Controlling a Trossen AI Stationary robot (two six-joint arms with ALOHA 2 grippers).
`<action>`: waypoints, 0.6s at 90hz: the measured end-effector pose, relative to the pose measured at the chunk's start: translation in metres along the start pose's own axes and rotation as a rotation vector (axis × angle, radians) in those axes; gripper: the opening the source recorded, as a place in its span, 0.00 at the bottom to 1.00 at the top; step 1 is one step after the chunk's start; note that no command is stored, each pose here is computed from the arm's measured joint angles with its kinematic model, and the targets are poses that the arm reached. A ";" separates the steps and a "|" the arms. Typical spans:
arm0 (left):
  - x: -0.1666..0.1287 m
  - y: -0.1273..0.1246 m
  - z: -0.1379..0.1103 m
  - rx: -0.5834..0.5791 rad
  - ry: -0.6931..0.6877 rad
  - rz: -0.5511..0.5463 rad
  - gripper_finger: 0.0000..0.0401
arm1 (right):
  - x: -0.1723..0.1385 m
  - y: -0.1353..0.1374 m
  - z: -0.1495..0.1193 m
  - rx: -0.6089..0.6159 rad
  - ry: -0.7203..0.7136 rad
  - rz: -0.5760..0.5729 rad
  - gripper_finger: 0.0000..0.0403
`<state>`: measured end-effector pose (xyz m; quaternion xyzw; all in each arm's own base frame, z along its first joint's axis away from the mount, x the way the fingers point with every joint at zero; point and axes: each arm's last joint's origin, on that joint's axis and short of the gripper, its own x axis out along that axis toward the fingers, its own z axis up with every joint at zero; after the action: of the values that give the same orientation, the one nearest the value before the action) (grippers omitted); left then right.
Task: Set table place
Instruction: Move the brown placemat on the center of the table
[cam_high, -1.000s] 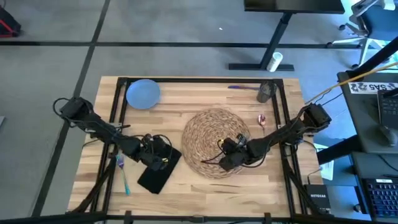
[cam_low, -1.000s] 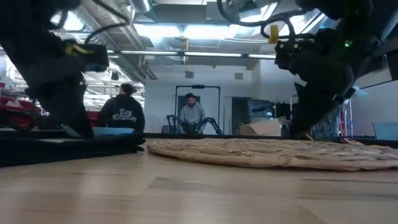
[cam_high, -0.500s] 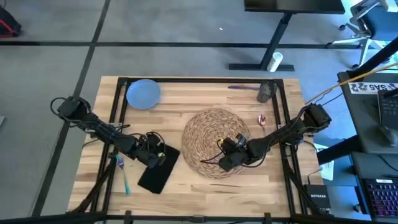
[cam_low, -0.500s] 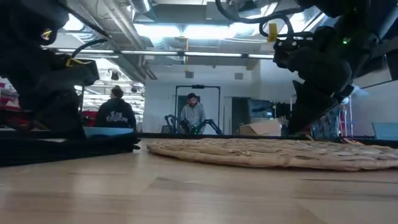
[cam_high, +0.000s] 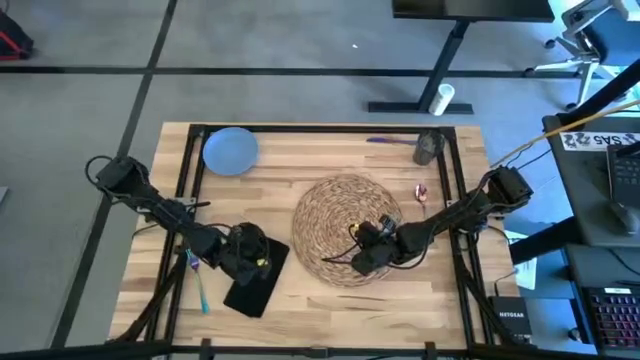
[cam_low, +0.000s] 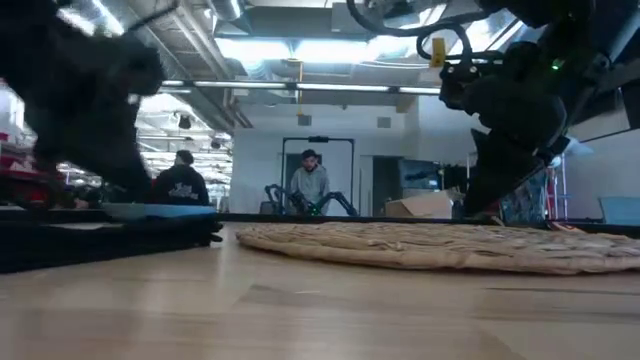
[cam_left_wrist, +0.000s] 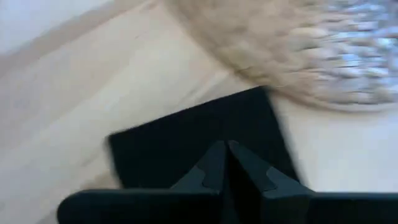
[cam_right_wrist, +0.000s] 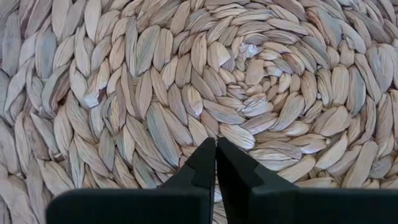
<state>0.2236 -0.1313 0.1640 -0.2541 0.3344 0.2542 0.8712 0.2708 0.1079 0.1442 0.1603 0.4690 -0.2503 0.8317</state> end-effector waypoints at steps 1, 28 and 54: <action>-0.001 -0.002 0.001 0.005 -0.003 -0.006 0.00 | 0.000 0.000 0.000 0.000 0.000 0.000 0.00; 0.012 -0.007 -0.003 0.167 0.068 0.004 0.00 | 0.000 0.000 0.000 0.000 -0.001 0.000 0.00; 0.039 -0.010 -0.023 0.252 0.149 0.002 0.00 | 0.000 -0.001 0.000 -0.003 0.004 -0.007 0.00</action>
<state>0.2444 -0.1418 0.1244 -0.1604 0.4277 0.1914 0.8687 0.2702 0.1074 0.1441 0.1580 0.4715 -0.2521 0.8301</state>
